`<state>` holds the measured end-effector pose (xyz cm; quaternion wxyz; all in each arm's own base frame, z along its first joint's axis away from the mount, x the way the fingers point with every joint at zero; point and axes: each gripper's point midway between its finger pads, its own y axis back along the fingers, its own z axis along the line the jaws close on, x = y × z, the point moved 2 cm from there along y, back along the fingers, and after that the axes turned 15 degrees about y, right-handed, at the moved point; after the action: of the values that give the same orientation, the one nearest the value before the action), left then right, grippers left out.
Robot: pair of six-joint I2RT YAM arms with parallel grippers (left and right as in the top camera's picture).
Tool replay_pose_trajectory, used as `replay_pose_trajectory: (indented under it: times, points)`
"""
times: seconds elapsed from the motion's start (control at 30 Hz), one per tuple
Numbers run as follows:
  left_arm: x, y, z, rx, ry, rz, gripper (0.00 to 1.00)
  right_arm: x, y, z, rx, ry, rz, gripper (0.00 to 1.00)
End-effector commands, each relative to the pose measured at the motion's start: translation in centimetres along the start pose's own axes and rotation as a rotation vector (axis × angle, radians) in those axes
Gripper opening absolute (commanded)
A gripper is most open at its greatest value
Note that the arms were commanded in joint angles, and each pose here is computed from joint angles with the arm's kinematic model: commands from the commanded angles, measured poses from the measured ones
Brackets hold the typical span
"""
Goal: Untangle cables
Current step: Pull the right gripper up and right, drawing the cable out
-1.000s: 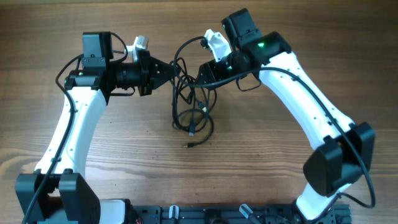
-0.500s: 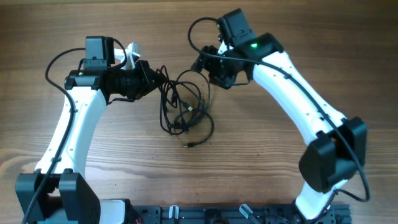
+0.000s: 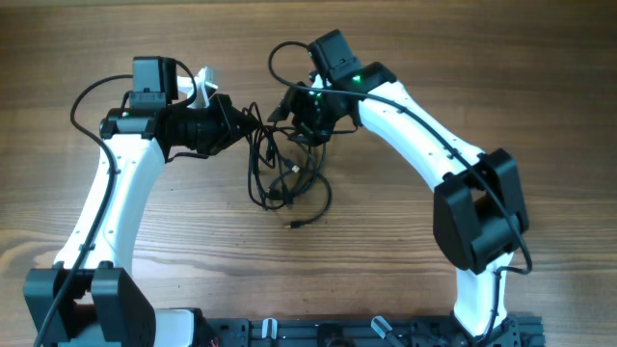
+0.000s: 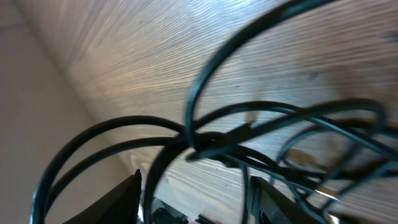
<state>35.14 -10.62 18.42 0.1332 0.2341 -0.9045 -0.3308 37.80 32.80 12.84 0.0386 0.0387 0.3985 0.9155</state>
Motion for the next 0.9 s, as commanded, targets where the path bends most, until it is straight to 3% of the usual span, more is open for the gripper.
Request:
replay_pose_trajectory:
  times: [0.0,0.13,0.23,0.4,0.63,0.8,0.87]
  points:
    - [0.2,0.1,0.0,0.003,-0.011,0.013,0.04,-1.3,-2.3,-2.1,0.075,-0.016,-0.041,0.56]
    - [0.3,0.1,0.1,-0.001,-0.006,0.017,0.04,-3.5,-2.5,-3.4,0.139,-0.006,-0.149,0.53]
    - [0.4,0.1,0.2,-0.005,-0.001,0.021,0.04,-4.7,-2.3,-2.5,0.112,0.05,-0.206,0.4]
    - [0.5,0.1,0.3,-0.008,0.004,0.025,0.04,-4.2,-2.5,-2.2,0.103,0.235,-0.162,0.06]
    - [0.5,0.1,0.3,-0.008,0.004,0.024,0.04,-1.7,-0.8,-1.5,0.079,0.531,-0.051,0.04]
    - [0.5,0.1,0.5,-0.017,0.007,0.022,0.04,1.0,7.2,4.7,-0.078,0.7,-0.117,0.04]
    - [0.3,0.2,0.9,-0.04,0.01,0.006,0.04,3.1,11.2,8.1,-0.223,0.737,-0.134,0.04]
